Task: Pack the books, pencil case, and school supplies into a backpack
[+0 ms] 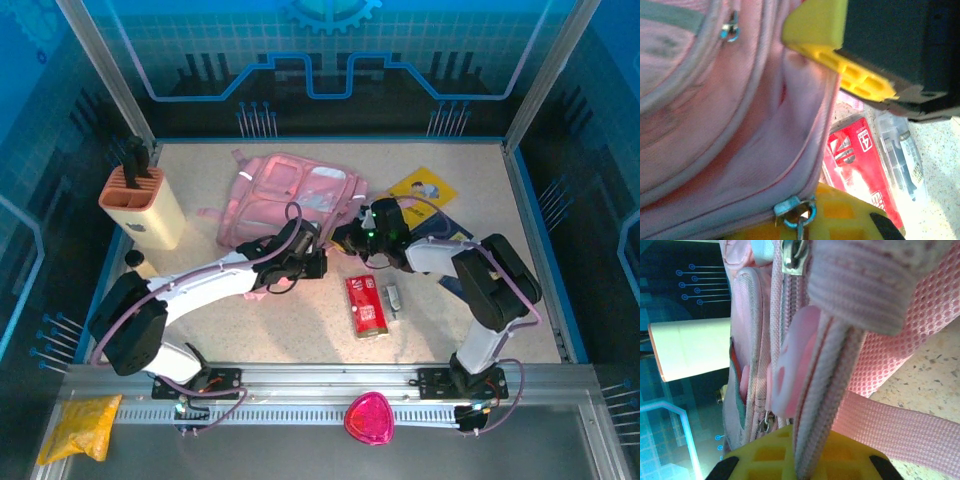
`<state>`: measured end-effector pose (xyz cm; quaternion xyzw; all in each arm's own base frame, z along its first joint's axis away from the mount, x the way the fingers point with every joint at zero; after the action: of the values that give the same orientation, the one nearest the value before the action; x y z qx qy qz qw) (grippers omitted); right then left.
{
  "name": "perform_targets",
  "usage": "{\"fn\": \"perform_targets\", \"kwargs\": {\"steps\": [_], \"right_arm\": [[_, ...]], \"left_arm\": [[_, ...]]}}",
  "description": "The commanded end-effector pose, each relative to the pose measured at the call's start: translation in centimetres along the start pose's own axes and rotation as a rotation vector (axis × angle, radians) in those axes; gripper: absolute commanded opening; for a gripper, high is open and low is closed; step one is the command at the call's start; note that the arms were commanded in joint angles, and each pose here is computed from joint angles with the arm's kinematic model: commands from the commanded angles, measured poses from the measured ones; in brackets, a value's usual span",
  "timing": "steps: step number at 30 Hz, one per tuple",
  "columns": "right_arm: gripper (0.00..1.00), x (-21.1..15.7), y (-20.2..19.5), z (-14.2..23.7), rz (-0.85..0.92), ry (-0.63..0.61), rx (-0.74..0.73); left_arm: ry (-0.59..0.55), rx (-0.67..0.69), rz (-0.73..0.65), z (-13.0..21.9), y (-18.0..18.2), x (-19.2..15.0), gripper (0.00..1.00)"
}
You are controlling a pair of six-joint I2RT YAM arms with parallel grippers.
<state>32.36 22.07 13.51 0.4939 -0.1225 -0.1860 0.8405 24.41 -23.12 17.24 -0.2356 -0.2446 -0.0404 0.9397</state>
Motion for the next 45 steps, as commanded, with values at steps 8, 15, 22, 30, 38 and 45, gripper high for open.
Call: {"fn": "perform_targets", "kwargs": {"steps": [8,15,22,30,38,45], "right_arm": [[0.00,5.8,0.4,3.5,0.088,-0.134,-0.096],[0.00,8.2,1.0,3.8,0.119,-0.140,-0.133],[0.20,7.2,1.9,4.2,0.155,-0.098,-0.152],[0.60,2.6,1.4,5.8,0.111,-0.015,-0.170],[0.75,-2.7,2.4,5.1,0.049,0.049,-0.137],[0.76,-4.5,1.1,3.5,0.005,0.047,-0.177]], "left_arm": [[-0.044,0.126,0.004,3.7,4.1,-1.9,0.00],[-0.039,0.147,0.077,4.3,7.1,-2.5,0.00],[-0.052,0.049,0.110,3.9,5.7,-1.3,0.00],[-0.110,-0.017,0.142,3.4,3.6,0.5,0.00],[-0.080,-0.028,0.085,2.6,1.5,0.6,0.00],[-0.067,-0.054,0.063,2.3,0.3,0.5,0.00]]}}
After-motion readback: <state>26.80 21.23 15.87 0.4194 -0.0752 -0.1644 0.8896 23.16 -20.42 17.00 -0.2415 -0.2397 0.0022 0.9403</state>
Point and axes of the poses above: each hand's point on the last joint's axis, 136 mm out from that joint toward the fingers, its own z axis back along the fingers, its own y axis along the line the jaws close on, x = y × z, the point moved 8 cm from there along z, back along the fingers, and after that the axes turned 2 degrees about -z, right-handed, at the moved point
